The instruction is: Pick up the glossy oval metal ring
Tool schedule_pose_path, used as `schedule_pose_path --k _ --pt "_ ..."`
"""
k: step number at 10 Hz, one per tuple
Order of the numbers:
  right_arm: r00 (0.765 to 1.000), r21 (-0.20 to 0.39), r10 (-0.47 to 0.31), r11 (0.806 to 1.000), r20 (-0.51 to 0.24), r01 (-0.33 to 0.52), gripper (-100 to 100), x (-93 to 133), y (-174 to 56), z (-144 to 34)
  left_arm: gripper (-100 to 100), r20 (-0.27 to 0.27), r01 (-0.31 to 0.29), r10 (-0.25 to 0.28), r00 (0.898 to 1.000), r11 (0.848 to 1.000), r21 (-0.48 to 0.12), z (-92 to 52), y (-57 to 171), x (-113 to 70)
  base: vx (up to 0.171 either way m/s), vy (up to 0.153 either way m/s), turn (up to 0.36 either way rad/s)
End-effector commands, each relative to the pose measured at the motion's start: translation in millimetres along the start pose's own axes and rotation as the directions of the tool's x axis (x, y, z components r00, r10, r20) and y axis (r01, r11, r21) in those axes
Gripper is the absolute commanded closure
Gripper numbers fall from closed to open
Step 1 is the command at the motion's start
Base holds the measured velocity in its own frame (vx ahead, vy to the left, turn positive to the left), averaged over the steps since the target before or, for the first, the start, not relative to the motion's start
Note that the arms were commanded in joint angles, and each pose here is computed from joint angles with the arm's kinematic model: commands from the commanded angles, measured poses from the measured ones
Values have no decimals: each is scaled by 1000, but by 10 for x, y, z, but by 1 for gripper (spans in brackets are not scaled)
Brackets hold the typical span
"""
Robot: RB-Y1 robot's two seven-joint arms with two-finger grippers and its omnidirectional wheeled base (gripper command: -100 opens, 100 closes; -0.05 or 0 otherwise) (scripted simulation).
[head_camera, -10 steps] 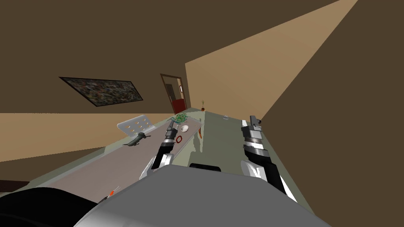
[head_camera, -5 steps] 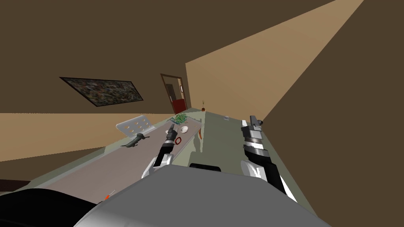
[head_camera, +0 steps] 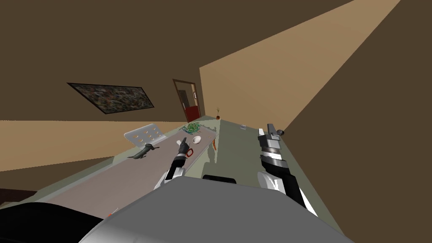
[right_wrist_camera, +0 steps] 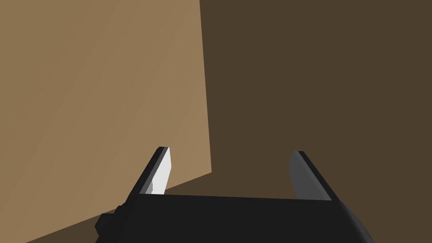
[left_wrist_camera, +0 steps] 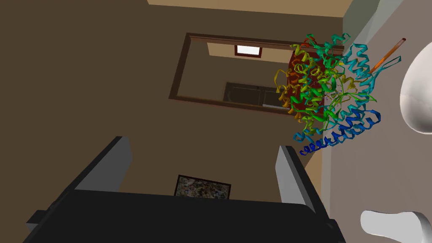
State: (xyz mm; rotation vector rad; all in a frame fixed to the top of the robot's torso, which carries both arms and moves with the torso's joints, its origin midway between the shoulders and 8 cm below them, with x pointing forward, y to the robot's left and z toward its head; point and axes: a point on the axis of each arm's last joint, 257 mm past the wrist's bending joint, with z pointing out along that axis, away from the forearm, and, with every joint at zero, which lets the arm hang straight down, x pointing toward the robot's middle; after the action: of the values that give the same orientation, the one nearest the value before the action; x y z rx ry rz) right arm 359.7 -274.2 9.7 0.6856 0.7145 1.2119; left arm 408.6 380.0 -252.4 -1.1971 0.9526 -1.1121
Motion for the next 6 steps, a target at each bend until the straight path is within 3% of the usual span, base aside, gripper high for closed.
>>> schedule_pose_path --k 1,6 --pt "1000 0 0 1000 0 0 0 0 0 0 -100 14 6 -5 1000 999 -37 -5 155 -84 68 -5 18" --pt "1000 0 0 1000 0 0 0 0 0 0 -100 68 44 -34 997 989 -142 -105 648 -277 42 -3 28"
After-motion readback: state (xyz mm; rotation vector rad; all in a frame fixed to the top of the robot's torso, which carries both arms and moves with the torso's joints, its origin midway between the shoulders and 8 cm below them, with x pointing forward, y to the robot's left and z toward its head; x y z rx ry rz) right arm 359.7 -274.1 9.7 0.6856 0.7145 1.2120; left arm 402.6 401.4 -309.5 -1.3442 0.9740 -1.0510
